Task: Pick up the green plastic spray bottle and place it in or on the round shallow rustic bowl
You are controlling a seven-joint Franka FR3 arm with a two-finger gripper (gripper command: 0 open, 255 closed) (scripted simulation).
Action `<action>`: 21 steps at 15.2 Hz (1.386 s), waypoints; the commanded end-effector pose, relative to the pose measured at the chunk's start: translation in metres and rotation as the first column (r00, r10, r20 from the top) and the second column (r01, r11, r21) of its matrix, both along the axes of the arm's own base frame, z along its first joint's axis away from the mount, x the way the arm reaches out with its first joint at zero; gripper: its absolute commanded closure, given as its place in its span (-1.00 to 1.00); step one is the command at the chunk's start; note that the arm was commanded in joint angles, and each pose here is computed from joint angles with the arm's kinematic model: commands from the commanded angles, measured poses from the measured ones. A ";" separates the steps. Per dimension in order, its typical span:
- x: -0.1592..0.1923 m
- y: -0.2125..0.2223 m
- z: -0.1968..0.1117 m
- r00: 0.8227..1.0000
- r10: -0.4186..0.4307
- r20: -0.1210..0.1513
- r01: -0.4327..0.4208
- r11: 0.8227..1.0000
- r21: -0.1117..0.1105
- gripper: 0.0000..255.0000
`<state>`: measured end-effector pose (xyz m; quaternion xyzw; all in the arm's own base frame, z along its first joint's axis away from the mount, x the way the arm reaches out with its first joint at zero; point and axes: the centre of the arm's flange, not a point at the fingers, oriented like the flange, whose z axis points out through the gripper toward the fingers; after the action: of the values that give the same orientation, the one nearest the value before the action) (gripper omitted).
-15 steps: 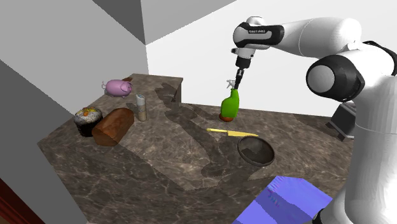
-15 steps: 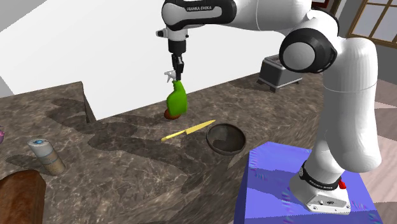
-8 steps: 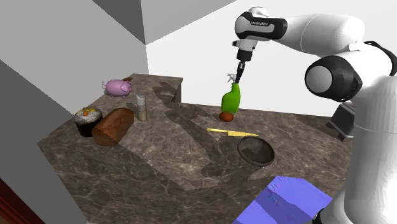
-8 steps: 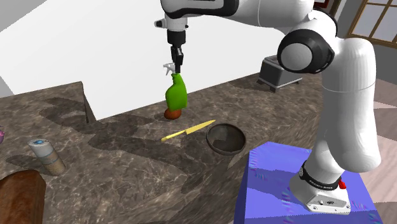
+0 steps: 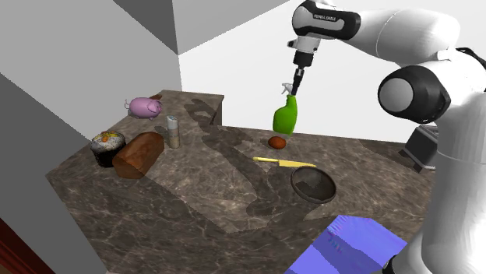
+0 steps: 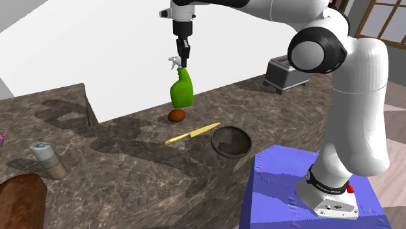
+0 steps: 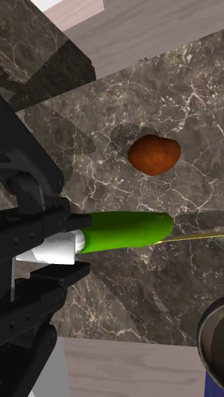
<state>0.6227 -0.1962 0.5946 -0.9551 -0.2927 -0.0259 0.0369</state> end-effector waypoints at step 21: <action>-0.249 0.074 0.087 1.000 0.000 0.001 0.000 1.000 0.000 1.00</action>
<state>0.3793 -0.1227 0.6839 -0.9551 -0.2927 -0.0266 0.0367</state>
